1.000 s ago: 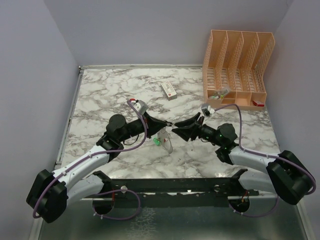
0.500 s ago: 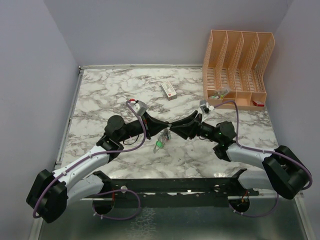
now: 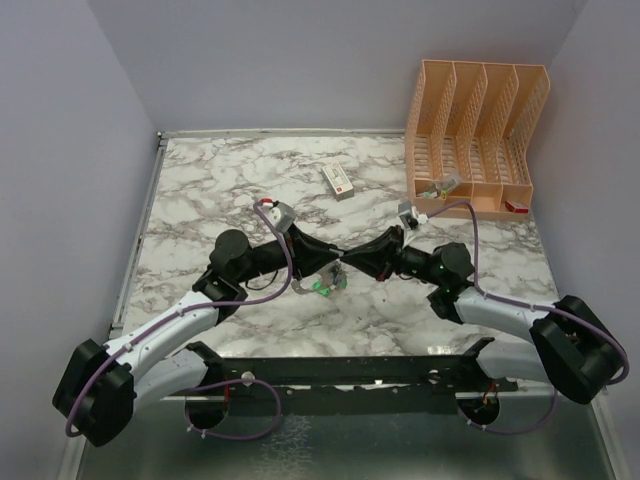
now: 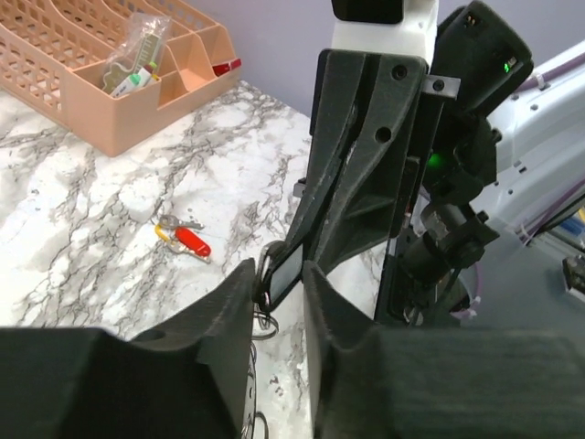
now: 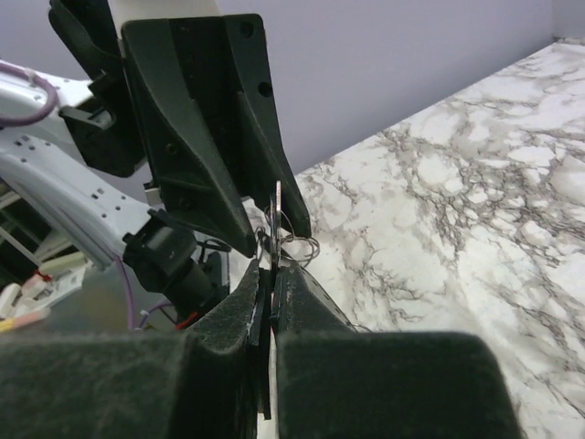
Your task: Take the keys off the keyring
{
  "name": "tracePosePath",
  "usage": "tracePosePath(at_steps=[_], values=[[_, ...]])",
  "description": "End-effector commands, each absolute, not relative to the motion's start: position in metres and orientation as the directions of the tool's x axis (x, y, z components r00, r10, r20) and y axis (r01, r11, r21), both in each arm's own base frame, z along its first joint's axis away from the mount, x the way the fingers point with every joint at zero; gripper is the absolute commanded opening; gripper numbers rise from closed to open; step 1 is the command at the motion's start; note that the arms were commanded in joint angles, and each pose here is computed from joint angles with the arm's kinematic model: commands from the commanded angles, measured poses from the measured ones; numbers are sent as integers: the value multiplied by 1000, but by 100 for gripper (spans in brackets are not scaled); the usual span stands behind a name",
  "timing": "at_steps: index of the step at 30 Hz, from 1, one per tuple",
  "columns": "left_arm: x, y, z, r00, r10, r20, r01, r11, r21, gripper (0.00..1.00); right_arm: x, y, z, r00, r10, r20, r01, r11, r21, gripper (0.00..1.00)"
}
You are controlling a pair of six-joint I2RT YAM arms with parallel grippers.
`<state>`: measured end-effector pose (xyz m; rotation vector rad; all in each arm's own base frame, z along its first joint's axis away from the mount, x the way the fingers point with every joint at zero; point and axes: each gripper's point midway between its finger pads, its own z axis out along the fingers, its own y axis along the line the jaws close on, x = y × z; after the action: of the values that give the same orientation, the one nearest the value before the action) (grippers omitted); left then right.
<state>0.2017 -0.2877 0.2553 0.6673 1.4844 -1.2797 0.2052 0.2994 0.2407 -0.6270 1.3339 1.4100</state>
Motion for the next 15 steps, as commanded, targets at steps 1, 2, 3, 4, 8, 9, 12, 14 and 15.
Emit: tracePosePath(at_steps=[1, 2, 3, 4, 8, 9, 12, 14, 15], values=[[196, -289, 270, -236, -125, -964, 929, 262, -261, 33, 209, 294, 245, -252, 300, -920, -919, 224, 325, 1], [197, -288, 267, -231, -90, -969, 930, 273, -247, 35, 210, 293, 245, -243, 291, -925, -918, 238, 316, 1], [199, -287, 265, -221, -55, -974, 931, 285, -227, 37, 211, 293, 242, -246, 271, -931, -915, 251, 315, 1], [198, -285, 258, -228, -6, -974, 931, 291, -220, 40, 212, 292, 240, -242, 252, -937, -914, 266, 308, 1], [196, -281, 257, -167, 109, -980, 954, 269, -133, 45, 216, 289, 236, -227, 163, -960, -912, 310, 269, 1], [195, -281, 259, -136, 134, -982, 962, 255, -98, 47, 216, 289, 236, -227, 138, -964, -913, 314, 260, 1], [190, -278, 257, -73, 216, -974, 980, 194, -31, 51, 215, 286, 234, -219, 67, -973, -916, 329, 229, 1], [189, -277, 256, -30, 264, -964, 987, 161, 13, 54, 214, 284, 235, -212, 26, -977, -919, 334, 208, 1], [190, -277, 254, -15, 287, -958, 989, 144, 28, 55, 213, 283, 236, -210, 6, -978, -921, 333, 200, 1]])
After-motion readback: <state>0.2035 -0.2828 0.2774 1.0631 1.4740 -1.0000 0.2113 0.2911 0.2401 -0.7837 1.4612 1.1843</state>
